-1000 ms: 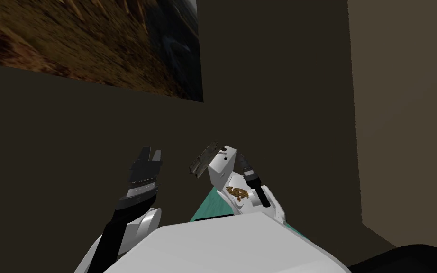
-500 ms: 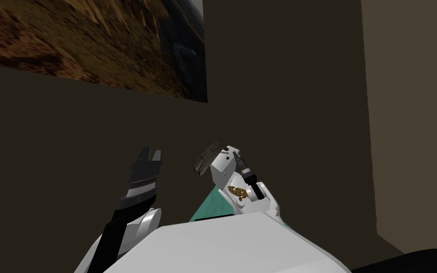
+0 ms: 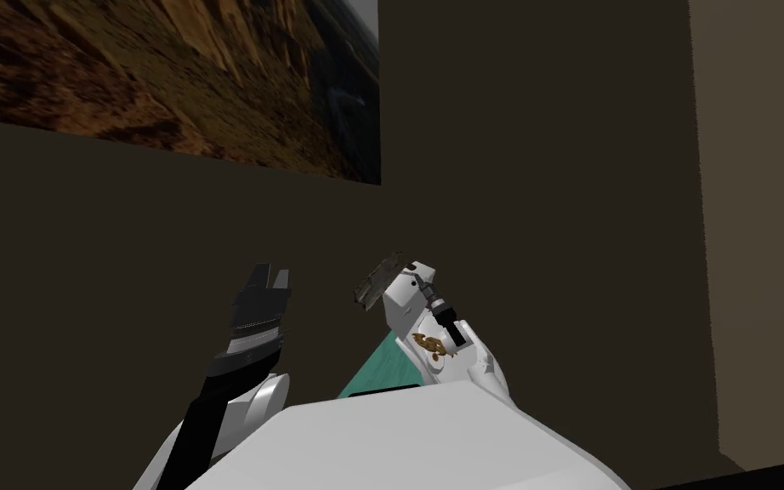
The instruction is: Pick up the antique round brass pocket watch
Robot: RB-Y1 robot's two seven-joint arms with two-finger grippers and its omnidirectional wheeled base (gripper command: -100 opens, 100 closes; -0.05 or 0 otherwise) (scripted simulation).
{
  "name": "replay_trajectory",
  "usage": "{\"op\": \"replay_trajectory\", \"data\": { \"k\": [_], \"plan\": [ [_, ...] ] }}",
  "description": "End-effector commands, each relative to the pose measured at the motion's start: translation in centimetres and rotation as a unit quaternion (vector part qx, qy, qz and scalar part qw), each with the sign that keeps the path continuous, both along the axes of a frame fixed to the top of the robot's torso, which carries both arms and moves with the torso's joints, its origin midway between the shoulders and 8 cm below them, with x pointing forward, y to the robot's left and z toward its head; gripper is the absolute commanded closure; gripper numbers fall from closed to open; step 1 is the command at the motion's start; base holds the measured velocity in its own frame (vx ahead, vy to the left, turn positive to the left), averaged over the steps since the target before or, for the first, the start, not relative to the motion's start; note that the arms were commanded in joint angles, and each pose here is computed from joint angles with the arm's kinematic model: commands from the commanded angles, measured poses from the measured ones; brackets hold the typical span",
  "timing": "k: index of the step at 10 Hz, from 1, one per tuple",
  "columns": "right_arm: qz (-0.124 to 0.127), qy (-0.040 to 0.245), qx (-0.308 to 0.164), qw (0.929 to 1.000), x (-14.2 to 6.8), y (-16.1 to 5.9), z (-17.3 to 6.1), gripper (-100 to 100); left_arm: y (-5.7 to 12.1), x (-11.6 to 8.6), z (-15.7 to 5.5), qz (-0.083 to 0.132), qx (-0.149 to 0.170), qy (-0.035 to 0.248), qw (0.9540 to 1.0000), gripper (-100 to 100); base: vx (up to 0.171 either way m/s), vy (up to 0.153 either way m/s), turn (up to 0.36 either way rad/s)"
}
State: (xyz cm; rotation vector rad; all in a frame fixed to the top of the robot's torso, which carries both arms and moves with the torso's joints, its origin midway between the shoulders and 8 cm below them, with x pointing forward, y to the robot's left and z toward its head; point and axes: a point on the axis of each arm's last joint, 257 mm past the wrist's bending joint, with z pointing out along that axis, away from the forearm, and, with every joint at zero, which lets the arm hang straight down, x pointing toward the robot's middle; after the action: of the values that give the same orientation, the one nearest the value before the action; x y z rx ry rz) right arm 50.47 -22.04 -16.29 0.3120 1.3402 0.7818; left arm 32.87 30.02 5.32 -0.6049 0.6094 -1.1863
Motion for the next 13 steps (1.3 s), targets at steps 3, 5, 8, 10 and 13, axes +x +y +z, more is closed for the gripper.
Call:
{"op": "replay_trajectory", "data": {
  "k": [3,5,8,10,13],
  "plan": [
    [-0.015,0.037,-0.036,0.9986,1.6,-1.0,-3.1,-100,0.0,0.0,0.0,0.000,0.000,0.000,1.0000,0,-0.029,0.012,0.092],
    [-0.025,0.057,-0.060,0.9963,2.7,-1.7,-4.7,-100,0.0,0.0,0.0,0.000,0.000,0.000,1.0000,0,-0.031,0.014,0.107],
    [-0.046,0.089,-0.108,0.9890,4.7,-3.4,-7.1,-100,0.0,0.0,0.0,0.000,0.000,0.000,1.0000,0,-0.030,0.013,0.115],
    [-0.058,0.104,-0.132,0.9840,5.6,-4.4,-8.2,-100,0.0,0.0,0.0,0.000,0.000,0.000,1.0000,0,-0.036,0.018,0.101],
    [-0.073,0.135,-0.158,0.9755,6.2,-6.0,-10.7,-100,0.0,0.0,0.0,0.000,0.000,0.000,1.0000,0,-0.029,0.014,0.094]
  ]
}}
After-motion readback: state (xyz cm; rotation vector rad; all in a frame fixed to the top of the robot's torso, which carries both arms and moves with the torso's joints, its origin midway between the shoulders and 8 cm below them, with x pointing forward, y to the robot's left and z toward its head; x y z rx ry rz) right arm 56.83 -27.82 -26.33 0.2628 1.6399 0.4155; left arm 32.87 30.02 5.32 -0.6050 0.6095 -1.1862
